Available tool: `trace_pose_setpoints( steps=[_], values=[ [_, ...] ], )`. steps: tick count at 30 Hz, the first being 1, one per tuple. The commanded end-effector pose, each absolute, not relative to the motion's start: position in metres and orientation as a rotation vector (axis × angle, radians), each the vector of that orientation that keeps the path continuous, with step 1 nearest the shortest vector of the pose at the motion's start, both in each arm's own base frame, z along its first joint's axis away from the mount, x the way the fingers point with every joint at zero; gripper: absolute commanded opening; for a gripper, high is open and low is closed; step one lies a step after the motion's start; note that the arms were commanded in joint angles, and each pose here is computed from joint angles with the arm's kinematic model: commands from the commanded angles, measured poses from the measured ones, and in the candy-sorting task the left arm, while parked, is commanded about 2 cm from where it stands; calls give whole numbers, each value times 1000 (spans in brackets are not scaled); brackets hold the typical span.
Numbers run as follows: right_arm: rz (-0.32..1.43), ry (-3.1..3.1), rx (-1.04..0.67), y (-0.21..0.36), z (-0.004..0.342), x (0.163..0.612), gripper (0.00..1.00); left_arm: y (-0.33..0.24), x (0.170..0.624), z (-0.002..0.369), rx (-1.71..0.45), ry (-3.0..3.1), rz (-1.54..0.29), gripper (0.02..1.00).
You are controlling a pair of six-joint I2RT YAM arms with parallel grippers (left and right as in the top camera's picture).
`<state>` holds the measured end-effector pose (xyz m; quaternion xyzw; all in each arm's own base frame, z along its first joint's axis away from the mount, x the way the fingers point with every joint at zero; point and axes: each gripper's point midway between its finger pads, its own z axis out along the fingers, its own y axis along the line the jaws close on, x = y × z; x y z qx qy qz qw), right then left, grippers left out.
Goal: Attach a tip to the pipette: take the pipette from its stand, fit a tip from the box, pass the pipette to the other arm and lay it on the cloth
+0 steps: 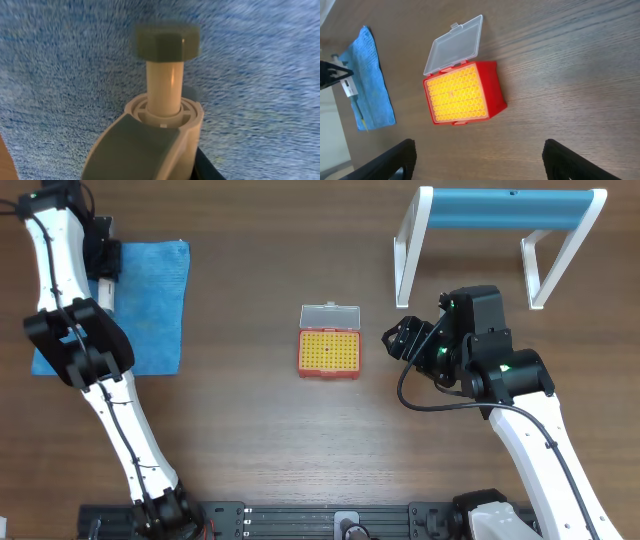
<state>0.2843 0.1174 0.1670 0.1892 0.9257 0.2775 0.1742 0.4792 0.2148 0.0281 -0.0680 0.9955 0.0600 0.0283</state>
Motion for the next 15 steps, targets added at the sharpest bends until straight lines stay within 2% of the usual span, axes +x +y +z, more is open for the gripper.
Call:
trace_pose_setpoints(
  steps=[1,15],
  values=[
    [778,2597,544,116,173,287,825,209,477,17,-198,3093,120,27],
    [773,2596,545,115,173,287,825,208,485,17,-195,3060,103,27]
  ],
)
